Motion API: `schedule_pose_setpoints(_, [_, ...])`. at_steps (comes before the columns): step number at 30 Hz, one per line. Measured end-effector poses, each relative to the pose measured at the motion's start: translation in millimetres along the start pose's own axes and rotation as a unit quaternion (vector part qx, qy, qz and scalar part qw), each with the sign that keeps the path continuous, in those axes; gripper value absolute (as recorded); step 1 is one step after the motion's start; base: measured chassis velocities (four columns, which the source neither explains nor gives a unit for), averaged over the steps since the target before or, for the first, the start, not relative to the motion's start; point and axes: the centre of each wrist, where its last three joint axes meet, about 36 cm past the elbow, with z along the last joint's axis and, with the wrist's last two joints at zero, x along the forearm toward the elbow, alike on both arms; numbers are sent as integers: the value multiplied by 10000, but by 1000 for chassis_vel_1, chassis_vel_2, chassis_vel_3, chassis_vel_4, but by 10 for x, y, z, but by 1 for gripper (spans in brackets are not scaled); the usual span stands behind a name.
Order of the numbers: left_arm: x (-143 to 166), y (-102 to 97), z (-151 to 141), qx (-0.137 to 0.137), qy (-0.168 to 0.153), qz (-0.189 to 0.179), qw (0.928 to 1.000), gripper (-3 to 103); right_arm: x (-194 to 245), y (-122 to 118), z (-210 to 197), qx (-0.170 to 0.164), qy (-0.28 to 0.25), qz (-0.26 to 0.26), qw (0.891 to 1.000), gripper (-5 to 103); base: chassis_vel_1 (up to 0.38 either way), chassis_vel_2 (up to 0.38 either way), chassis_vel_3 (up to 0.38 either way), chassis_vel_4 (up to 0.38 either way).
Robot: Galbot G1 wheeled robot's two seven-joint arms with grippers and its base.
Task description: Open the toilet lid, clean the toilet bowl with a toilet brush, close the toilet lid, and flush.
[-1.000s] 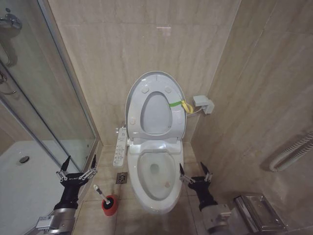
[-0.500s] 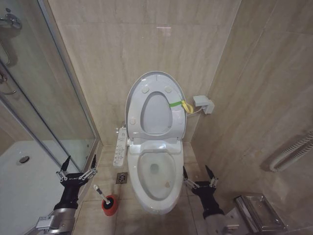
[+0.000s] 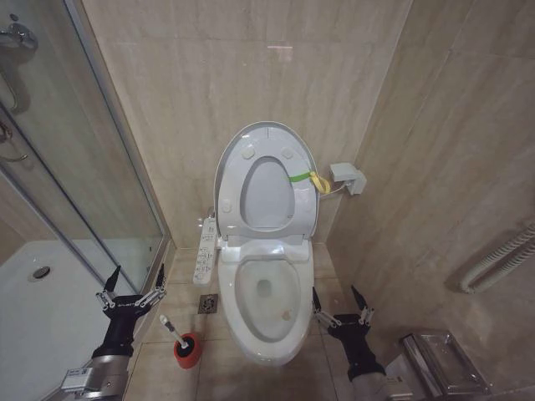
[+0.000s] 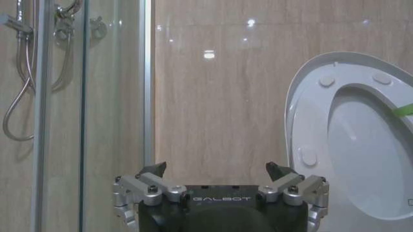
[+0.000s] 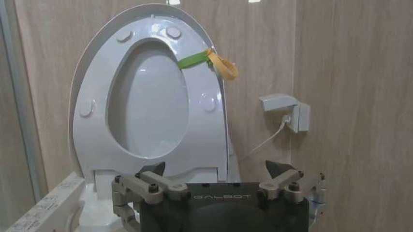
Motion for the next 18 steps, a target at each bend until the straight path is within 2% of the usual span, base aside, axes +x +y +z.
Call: schedule_pose_setpoints(18, [0, 0, 0, 0, 0, 0, 10000, 100, 88, -31, -186, -48, -109, 0, 9999, 100, 0, 0, 0, 0])
